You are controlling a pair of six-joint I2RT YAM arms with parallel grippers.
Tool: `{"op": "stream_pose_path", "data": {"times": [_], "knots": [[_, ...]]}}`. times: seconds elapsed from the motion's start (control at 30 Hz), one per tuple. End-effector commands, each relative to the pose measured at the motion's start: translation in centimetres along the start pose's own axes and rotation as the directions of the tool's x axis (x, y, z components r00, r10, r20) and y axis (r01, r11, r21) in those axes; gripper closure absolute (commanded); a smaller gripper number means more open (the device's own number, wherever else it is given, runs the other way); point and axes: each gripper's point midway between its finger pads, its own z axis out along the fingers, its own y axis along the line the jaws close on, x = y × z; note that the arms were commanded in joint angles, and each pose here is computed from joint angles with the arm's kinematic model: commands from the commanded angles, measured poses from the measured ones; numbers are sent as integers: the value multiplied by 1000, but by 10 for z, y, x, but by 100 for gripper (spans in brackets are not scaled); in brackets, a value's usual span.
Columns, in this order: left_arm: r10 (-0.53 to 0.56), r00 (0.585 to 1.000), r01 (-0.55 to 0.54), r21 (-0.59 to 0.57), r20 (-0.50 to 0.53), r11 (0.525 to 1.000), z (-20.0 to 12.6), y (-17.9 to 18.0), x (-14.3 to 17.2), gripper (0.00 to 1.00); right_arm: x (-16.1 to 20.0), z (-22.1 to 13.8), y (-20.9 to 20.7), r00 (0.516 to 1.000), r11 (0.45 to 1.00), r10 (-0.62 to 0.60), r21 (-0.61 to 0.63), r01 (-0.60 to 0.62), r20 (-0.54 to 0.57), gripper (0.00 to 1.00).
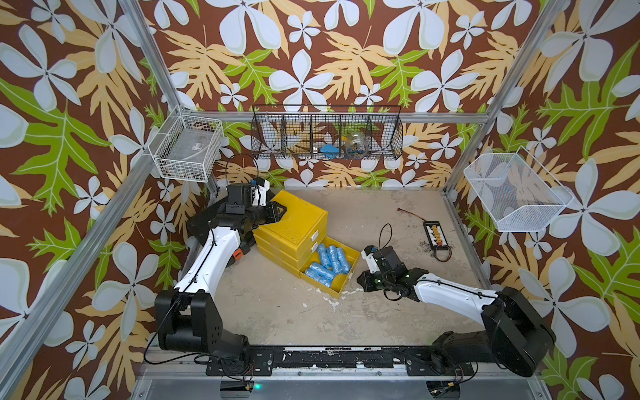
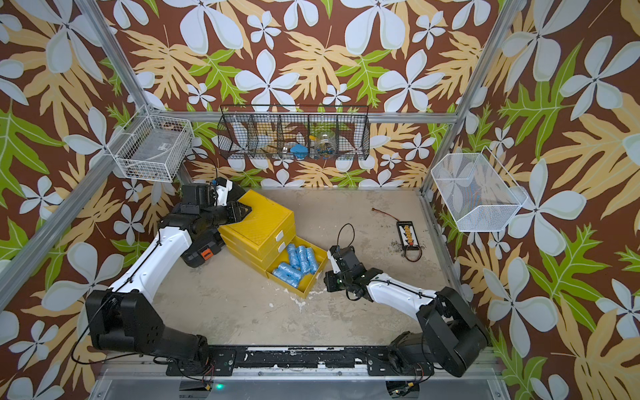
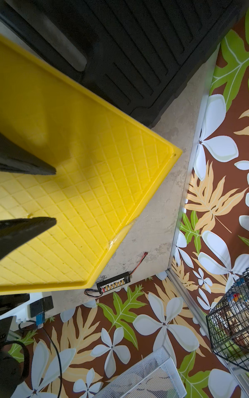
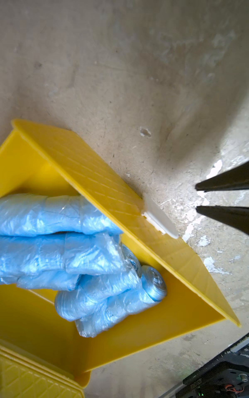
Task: Sort the rolls of trash bags by color and place them into the drawer
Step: Close the drawer in the storage box.
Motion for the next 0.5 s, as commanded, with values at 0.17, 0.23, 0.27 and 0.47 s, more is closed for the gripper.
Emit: {"op": "stream_pose_path", "data": {"times": [0.17,0.23,0.27,0.47], "knots": [[-14,1000,13,-20,-22,1000,-1,4,6,63,-30,16,26,999,994,17,-110,-12,44,84],[-13,1000,13,-23,-22,1000,-2,4,6,63,-34,20,33,999,991,24,-136,-18,41,84],[-12,1000,12,-24,-23,1000,-2,4,6,63,-37,22,36,999,989,24,-145,-18,41,84],[-15,1000,15,-23,-26,1000,-1,4,6,63,-48,37,52,999,981,38,-194,-32,24,84]]}}
